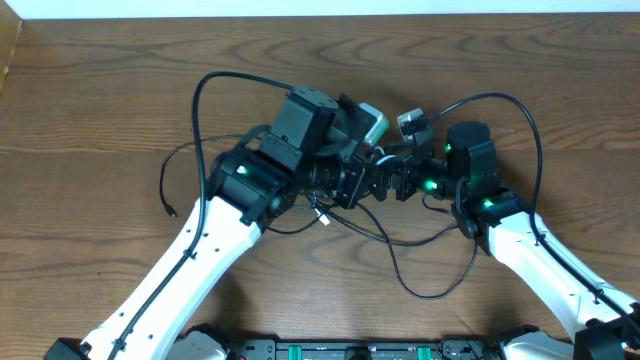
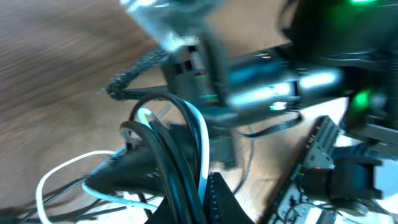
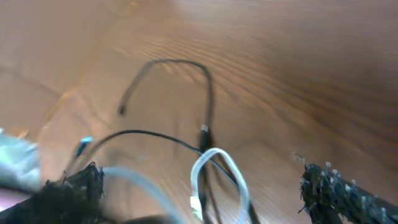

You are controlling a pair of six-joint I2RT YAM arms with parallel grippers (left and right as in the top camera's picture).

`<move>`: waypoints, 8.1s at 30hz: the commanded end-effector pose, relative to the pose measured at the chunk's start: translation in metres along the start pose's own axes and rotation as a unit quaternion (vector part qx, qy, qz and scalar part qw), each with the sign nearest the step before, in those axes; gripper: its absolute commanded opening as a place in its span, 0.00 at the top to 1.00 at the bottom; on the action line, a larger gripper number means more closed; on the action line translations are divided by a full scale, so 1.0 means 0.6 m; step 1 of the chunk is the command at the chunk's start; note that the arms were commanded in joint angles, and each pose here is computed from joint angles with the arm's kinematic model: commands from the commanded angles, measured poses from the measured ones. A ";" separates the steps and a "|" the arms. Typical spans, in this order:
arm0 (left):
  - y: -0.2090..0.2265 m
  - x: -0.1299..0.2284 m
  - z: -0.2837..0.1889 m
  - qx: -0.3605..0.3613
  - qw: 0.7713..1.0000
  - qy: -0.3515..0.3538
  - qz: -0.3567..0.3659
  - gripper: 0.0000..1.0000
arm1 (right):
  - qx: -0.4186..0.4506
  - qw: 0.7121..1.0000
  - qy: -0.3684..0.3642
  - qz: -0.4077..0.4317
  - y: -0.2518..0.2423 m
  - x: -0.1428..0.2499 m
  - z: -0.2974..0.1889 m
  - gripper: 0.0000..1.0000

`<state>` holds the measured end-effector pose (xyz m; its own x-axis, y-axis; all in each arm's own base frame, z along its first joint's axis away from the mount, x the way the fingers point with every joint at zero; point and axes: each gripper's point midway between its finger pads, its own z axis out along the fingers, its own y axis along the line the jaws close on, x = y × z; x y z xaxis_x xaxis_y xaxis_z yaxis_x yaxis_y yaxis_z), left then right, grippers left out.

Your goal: Untangle cables

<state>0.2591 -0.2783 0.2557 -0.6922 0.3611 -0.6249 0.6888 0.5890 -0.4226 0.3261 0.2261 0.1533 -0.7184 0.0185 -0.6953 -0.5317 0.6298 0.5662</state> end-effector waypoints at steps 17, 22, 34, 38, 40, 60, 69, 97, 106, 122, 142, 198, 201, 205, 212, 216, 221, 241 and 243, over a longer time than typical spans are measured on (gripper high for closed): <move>-0.045 -0.016 -0.014 0.044 0.998 -0.012 0.031 0.67 | 0.341 0.934 0.060 0.091 -0.188 0.092 -0.074 0.01; -0.030 -0.016 -0.014 0.022 0.999 -0.012 0.028 0.67 | 0.348 0.930 0.065 0.099 -0.194 0.097 -0.080 0.01; 0.040 0.015 -0.019 -0.095 0.995 0.021 0.006 0.48 | 0.363 0.921 0.072 0.121 -0.202 0.109 -0.091 0.01; 0.068 0.031 -0.027 -0.145 0.989 0.039 0.000 0.47 | 0.445 0.883 0.095 0.114 -0.235 0.135 -0.136 0.01; 0.069 0.033 -0.027 -0.147 0.988 0.041 -0.001 0.46 | 0.479 0.864 0.106 0.108 -0.247 0.145 -0.157 0.01; 0.069 0.029 -0.027 -0.147 0.988 0.036 0.001 0.00 | 0.574 0.762 0.087 0.287 -0.283 0.208 -0.254 0.01; 0.069 0.029 -0.027 -0.147 0.988 0.036 0.000 0.00 | 0.454 0.845 0.106 0.264 -0.267 0.177 -0.199 0.01; 0.069 0.029 -0.027 -0.147 0.988 0.037 0.000 0.00 | 0.197 0.954 0.211 0.084 -0.051 0.192 -0.116 0.01; 0.069 0.029 -0.027 -0.147 0.988 0.037 0.000 0.00 | 0.260 0.923 0.255 0.122 -0.073 0.249 -0.131 0.11; 0.069 0.029 -0.027 -0.147 0.988 0.037 0.000 0.00 | 0.250 0.930 0.241 0.121 -0.106 0.295 -0.095 0.53; 0.069 0.029 -0.027 -0.147 0.988 0.037 0.000 0.00 | 0.240 0.938 0.223 0.114 -0.104 0.280 -0.084 0.99; 0.068 0.026 -0.026 -0.146 0.989 0.033 0.002 0.00 | 0.085 0.973 -0.214 -0.035 0.098 -0.309 -0.233 0.99; 0.066 0.004 -0.025 -0.144 0.990 0.008 0.011 0.01 | 0.085 0.973 -0.212 -0.034 0.097 -0.308 -0.233 0.99; 0.065 -0.032 -0.019 -0.139 0.990 -0.033 0.019 0.00 | 0.085 0.973 -0.212 -0.033 0.097 -0.308 -0.233 0.99; 0.108 -0.037 0.043 -0.153 0.985 -0.030 -0.078 0.00 | 0.072 0.973 -0.215 -0.031 0.105 -0.310 -0.233 0.99; 0.140 -0.033 0.084 -0.158 0.971 -0.030 -0.174 0.02 | 0.067 0.974 -0.214 -0.024 0.107 -0.310 -0.232 0.99; 0.149 -0.041 0.123 -0.137 0.966 -0.037 -0.217 0.02 | 0.052 0.976 -0.212 -0.027 0.116 -0.310 -0.231 0.99; 0.186 -0.122 0.106 -0.178 0.941 -0.159 -0.239 0.02 | -0.062 0.980 -0.186 -0.008 0.184 -0.301 -0.231 0.99; 0.206 -0.125 0.096 -0.212 0.931 -0.174 -0.239 0.02 | -0.072 0.979 -0.193 -0.004 0.193 -0.306 -0.237 0.99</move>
<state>0.3883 -0.2952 0.2058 -0.8028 -0.1691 -0.5718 0.1981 0.8288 -0.5233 0.3465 0.1826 0.3824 -0.5102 0.2944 -0.8081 -0.5769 0.5797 0.5754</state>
